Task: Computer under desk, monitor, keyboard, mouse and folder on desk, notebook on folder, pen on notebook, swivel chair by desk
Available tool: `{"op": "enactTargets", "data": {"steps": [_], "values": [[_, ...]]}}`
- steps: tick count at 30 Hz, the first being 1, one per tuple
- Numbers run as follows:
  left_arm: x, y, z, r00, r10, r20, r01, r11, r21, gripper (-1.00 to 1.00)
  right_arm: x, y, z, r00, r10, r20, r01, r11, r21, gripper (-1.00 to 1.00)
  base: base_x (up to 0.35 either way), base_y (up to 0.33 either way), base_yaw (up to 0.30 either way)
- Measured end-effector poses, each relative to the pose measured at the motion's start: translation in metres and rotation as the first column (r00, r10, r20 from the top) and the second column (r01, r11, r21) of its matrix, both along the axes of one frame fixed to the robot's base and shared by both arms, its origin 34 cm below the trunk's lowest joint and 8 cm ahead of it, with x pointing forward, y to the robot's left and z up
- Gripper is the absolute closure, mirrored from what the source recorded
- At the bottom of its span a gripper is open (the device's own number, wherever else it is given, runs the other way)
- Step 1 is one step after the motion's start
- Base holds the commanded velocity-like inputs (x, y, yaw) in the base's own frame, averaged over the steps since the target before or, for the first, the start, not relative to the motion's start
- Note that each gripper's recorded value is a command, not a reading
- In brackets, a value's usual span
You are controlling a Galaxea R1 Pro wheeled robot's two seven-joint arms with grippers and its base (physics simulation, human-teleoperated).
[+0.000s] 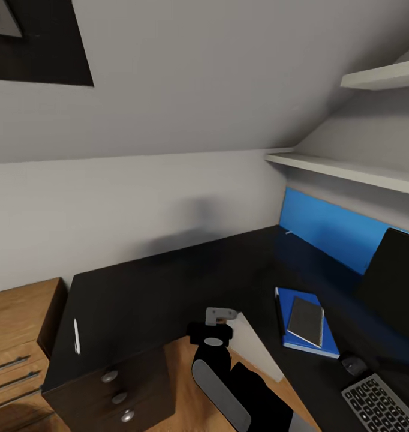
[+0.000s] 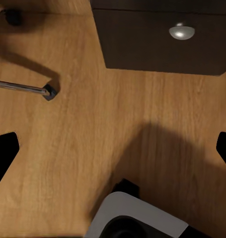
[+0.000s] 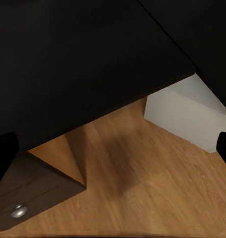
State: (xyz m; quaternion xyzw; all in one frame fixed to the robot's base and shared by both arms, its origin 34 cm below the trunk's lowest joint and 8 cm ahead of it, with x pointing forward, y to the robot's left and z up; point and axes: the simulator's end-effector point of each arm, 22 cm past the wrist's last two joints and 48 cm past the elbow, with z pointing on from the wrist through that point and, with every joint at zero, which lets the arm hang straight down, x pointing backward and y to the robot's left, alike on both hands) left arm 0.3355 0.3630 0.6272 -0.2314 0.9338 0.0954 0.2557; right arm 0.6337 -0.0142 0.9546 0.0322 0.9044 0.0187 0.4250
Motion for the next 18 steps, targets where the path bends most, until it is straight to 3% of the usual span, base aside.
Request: {"op": "enactTargets", "data": {"steps": [18], "values": [[-0.005,0.001,-0.003,1.000,0.003,-0.013,-0.003,1.000,0.003,-1.00,-0.008,0.011,-0.011,0.999,0.041,-0.011,-0.041,0.999,-0.022,-1.00,0.000,0.000,0.227]]}}
